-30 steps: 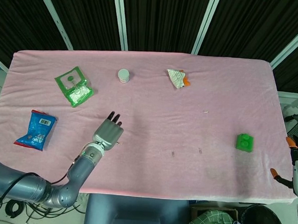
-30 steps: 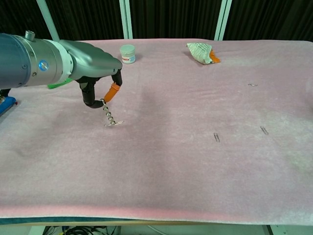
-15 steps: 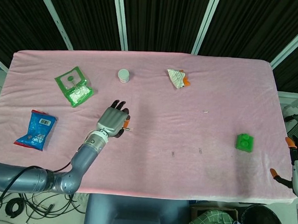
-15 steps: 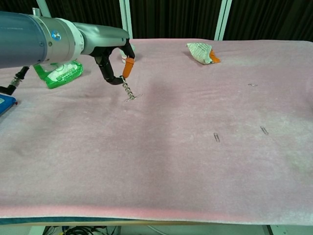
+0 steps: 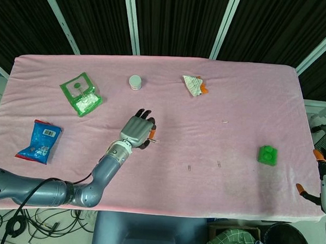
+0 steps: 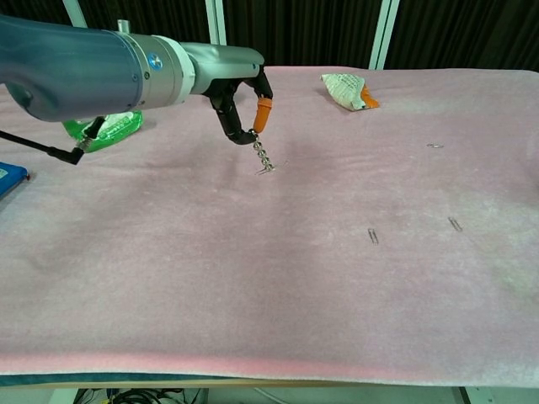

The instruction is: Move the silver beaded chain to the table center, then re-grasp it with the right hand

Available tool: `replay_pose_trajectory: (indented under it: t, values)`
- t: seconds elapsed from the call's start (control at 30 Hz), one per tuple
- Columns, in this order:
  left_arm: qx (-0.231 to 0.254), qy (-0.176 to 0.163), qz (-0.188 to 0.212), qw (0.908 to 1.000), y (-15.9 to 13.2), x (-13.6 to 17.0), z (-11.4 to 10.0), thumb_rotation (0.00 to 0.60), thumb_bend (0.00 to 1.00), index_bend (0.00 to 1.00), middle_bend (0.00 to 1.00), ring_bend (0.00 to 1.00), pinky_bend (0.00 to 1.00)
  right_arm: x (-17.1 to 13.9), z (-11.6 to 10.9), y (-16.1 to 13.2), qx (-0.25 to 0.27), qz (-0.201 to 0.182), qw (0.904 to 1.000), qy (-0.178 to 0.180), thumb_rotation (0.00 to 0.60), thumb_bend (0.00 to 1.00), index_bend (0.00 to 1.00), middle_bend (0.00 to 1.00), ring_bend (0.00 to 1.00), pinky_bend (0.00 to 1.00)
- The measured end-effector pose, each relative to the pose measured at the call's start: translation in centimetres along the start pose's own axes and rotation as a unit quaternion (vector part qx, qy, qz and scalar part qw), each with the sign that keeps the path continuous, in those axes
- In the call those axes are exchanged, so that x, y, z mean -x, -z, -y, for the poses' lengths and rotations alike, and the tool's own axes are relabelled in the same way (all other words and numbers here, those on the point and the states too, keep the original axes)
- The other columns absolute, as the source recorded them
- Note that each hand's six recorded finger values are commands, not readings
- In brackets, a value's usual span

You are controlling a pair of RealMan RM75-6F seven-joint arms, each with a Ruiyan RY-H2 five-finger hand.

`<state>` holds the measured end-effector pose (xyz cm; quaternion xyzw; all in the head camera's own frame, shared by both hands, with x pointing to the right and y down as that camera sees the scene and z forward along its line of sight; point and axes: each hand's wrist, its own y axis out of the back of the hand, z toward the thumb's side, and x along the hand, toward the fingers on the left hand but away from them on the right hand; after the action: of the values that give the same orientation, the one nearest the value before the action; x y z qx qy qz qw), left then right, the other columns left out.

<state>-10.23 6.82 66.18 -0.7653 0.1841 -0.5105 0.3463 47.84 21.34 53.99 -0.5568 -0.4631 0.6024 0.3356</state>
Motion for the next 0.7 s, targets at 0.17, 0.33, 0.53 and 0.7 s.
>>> replay_pose_trajectory:
  t: [0.17,0.33,0.53,0.7]
  values:
    - [0.0,0.003,0.007,1.0,-1.6,-0.6,0.3,0.6,0.44,0.65,0.25,0.0,0.0,0.0,-0.1,0.0,0.002,0.0,1.0,0.001,0.6,0.14,0.0,0.0,0.08,0.22]
    - [0.005,0.001,0.016,0.9999,-3.6,-1.5,0.5,0.6,0.44,0.65,0.25,0.0,0.0,0.0,-0.2,0.1,0.004,0.0,1.0,0.003,0.6,0.14,0.0,0.0,0.08,0.22]
    - [0.015,-0.003,0.029,0.9995,-6.1,-2.8,0.7,0.6,0.44,0.66,0.25,0.0,0.0,0.0,-0.3,0.2,0.005,0.001,1.0,0.002,0.6,0.14,0.0,0.0,0.08,0.22]
    - [0.027,-0.004,0.041,0.9988,-8.1,-4.0,1.0,0.6,0.44,0.66,0.25,0.0,0.0,0.0,-0.4,0.4,0.007,0.003,1.0,0.004,0.6,0.14,0.0,0.0,0.08,0.22]
